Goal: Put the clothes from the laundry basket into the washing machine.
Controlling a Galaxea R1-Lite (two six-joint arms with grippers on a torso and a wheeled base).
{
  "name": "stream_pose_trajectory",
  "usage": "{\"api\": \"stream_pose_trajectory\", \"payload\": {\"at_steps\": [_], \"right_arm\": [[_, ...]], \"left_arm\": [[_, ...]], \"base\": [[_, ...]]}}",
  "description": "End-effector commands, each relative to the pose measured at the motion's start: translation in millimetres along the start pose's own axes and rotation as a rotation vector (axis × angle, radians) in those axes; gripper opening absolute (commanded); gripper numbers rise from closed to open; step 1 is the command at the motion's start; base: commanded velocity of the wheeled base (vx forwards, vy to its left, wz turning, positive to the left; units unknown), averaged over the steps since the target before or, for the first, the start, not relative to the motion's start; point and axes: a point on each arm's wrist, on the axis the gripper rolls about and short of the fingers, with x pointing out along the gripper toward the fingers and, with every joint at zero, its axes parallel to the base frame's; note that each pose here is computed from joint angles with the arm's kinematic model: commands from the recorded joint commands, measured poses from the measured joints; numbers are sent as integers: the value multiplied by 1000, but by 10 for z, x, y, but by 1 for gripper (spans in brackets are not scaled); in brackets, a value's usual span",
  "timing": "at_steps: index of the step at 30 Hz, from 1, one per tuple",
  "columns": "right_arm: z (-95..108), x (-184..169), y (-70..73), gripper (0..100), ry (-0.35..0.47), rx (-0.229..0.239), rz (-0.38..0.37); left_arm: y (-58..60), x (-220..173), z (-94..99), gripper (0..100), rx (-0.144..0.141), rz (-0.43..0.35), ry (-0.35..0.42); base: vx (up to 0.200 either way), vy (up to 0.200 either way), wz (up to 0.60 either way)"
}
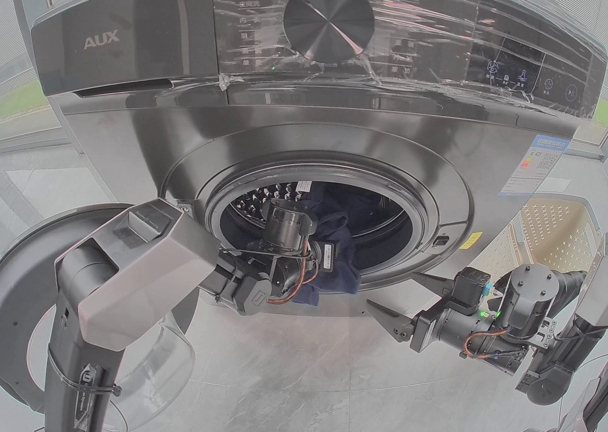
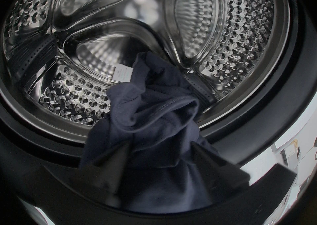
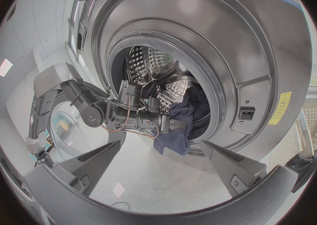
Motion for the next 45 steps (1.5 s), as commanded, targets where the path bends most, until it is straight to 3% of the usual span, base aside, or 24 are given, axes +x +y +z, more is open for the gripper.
{"api": "stream_pose_trajectory", "payload": {"at_steps": [1, 4, 9, 11, 13, 14, 19, 21, 34, 35, 36, 39, 40, 41, 42, 45], "right_arm": [[-2, 8, 1, 100, 0, 0, 0], [2, 6, 1, 100, -2, 0, 1], [7, 12, 2, 100, -5, 0, 1], [7, 12, 6, 100, -4, 0, 3], [7, 12, 6, 100, -4, 0, 3], [7, 12, 6, 100, -4, 0, 3], [3, 13, 6, 100, -3, 0, 3], [2, 13, 10, 100, -3, 0, 4], [-21, 15, 26, 100, 8, 3, 10], [-21, 15, 26, 100, 8, 4, 10], [-24, 17, 21, 100, 9, 6, 8], [-28, 19, 25, 100, 11, 6, 9], [-26, 21, 25, 100, 9, 6, 10], [-26, 21, 29, 100, 9, 6, 11], [-31, 23, 32, 100, 11, 5, 12], [-45, 27, 50, 100, 17, 6, 18]], "left_arm": [[-5, 90, -38, 0, -2, -4, 6], [-4, 143, 177, 0, -33, -12, -77], [34, 310, 496, 0, -157, -25, -268], [73, 371, 577, 0, -173, -19, -341], [73, 371, 577, 0, -173, -19, -341], [110, 458, 670, 0, -193, -11, -446], [145, 552, 797, 0, -212, 5, -558], [155, 593, 734, 0, -210, 16, -548], [205, 552, 816, 0, -211, 21, -590], [176, 528, 843, 100, -212, 15, -592], [146, 483, 884, 100, -214, 10, -590], [96, 359, 826, 100, -182, 14, -463], [89, 354, 817, 100, -181, 13, -455], [29, 325, 673, 100, -153, -10, -360], [18, 318, 592, 100, -137, -15, -319], [9, 336, 415, 100, -90, -10, -256]], "base": [[0, 0, 0], [0, 0, 0], [0, 0, 0], [0, 0, 0], [0, 0, 0], [0, 0, 0], [0, 0, 0], [0, 0, 0], [0, 0, 0], [0, 0, 0], [0, 0, 0], [0, 0, 0], [0, 0, 0], [0, 0, 0], [0, 0, 0], [0, 0, 0]]}}
